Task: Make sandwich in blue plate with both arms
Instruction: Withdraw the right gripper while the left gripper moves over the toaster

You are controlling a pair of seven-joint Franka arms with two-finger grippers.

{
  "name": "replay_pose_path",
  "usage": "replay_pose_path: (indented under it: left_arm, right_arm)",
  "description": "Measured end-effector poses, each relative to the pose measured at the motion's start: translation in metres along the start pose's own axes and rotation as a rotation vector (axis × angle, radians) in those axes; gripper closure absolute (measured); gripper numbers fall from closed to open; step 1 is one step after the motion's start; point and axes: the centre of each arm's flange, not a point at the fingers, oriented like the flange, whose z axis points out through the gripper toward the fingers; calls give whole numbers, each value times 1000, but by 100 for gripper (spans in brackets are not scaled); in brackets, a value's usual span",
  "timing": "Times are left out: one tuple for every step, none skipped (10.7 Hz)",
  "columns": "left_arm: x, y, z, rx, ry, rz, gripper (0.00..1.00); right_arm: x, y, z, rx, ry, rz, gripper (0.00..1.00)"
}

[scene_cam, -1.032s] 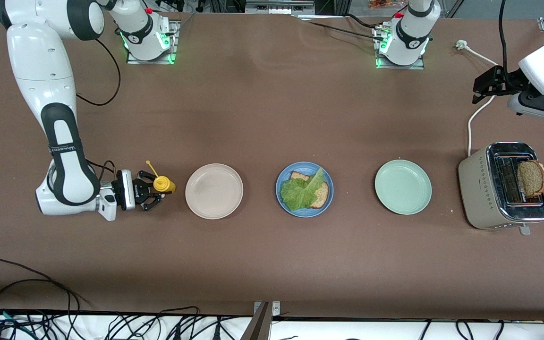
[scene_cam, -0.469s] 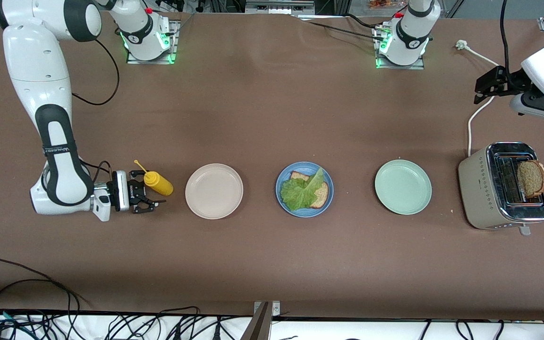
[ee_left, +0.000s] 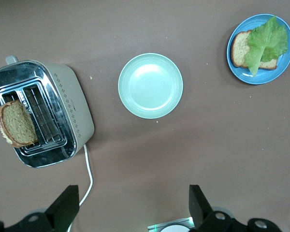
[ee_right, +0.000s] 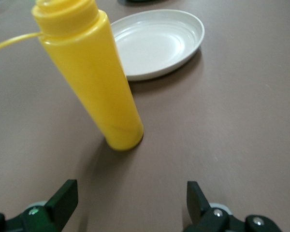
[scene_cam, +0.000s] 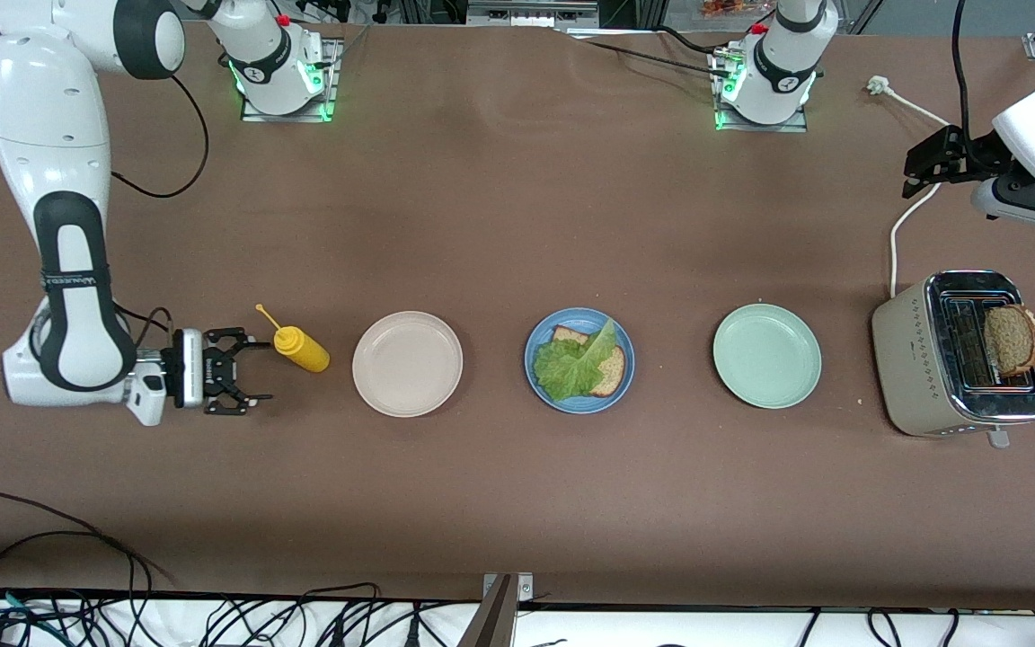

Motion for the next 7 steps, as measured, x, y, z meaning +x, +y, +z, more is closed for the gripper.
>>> replay_pose_path:
  left_arm:
    - [0, 0, 0, 0, 0, 0, 0]
    - [0, 0, 0, 0, 0, 0, 0]
    - [0, 0, 0, 0, 0, 0, 0]
    - [0, 0, 0, 0, 0, 0, 0]
    - [0, 0, 0, 0, 0, -1, 0]
    - [0, -1, 0, 0, 0, -2, 0]
    - [0, -2, 0, 0, -1, -5, 0]
  right_arm:
    - [5, -2, -18, 0, -42, 30, 0]
    - [14, -4, -37, -3, -87, 66, 0]
    - [28, -6, -57, -11, -131, 105, 0]
    - [42, -9, -76, -24, -173, 157, 0]
    - [56, -13, -94, -41, -212, 216, 0]
    - [69, -17, -111, -59, -252, 285, 0]
    - [81, -23, -126, -79, -289, 373, 0]
